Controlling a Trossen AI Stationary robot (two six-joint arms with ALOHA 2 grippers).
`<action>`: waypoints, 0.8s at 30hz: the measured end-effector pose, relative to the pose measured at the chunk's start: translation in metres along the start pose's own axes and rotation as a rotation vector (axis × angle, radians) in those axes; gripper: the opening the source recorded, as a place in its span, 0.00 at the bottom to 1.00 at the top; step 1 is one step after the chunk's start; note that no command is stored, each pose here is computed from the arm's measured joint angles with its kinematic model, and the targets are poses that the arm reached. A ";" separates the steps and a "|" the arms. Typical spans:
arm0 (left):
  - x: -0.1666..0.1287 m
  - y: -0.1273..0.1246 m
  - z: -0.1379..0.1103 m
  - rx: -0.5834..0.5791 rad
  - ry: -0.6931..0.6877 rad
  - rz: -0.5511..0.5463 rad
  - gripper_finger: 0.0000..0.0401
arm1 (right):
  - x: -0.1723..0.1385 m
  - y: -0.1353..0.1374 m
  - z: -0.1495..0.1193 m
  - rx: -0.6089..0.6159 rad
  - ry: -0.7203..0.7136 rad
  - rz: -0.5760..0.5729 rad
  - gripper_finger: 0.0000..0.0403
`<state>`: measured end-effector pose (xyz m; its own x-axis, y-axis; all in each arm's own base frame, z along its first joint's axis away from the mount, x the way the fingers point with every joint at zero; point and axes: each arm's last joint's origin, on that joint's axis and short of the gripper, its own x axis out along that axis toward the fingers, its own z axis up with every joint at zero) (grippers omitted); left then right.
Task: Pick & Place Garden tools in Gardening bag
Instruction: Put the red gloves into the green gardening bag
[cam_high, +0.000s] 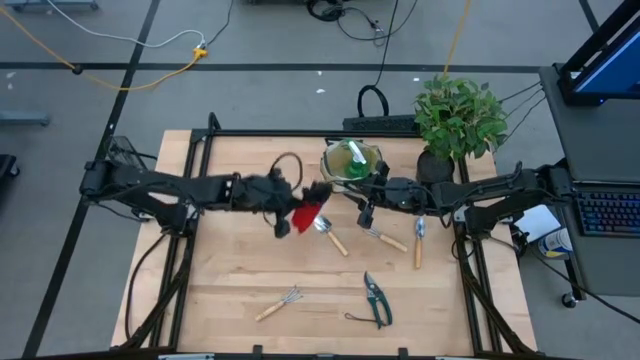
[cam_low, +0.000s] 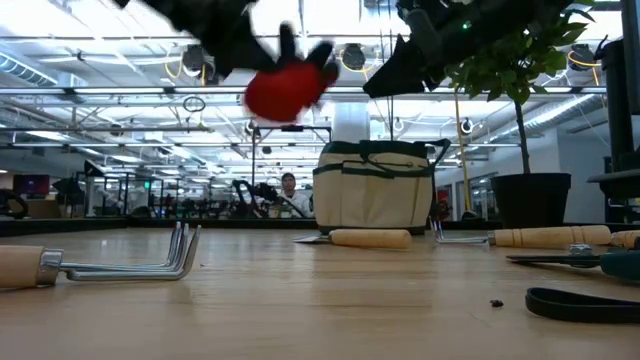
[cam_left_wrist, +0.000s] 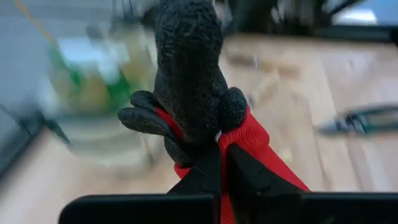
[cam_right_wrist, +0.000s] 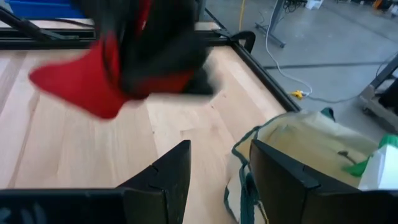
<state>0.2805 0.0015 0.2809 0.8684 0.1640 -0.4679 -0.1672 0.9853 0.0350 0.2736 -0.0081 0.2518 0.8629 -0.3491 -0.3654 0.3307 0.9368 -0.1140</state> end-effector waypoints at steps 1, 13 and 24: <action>-0.002 0.003 0.011 0.031 -0.030 0.010 0.02 | 0.000 0.000 -0.001 0.010 0.010 0.000 0.39; 0.025 0.049 0.077 0.309 -0.210 0.195 0.02 | -0.001 -0.001 -0.013 0.078 0.124 -0.012 0.38; 0.102 0.089 0.047 0.347 -0.160 0.294 0.02 | -0.001 -0.001 -0.016 0.101 0.161 -0.018 0.38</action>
<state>0.3760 0.1078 0.2781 0.8730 0.4169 -0.2530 -0.2750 0.8493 0.4506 0.2659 -0.0081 0.2373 0.7872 -0.3499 -0.5078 0.3891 0.9207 -0.0311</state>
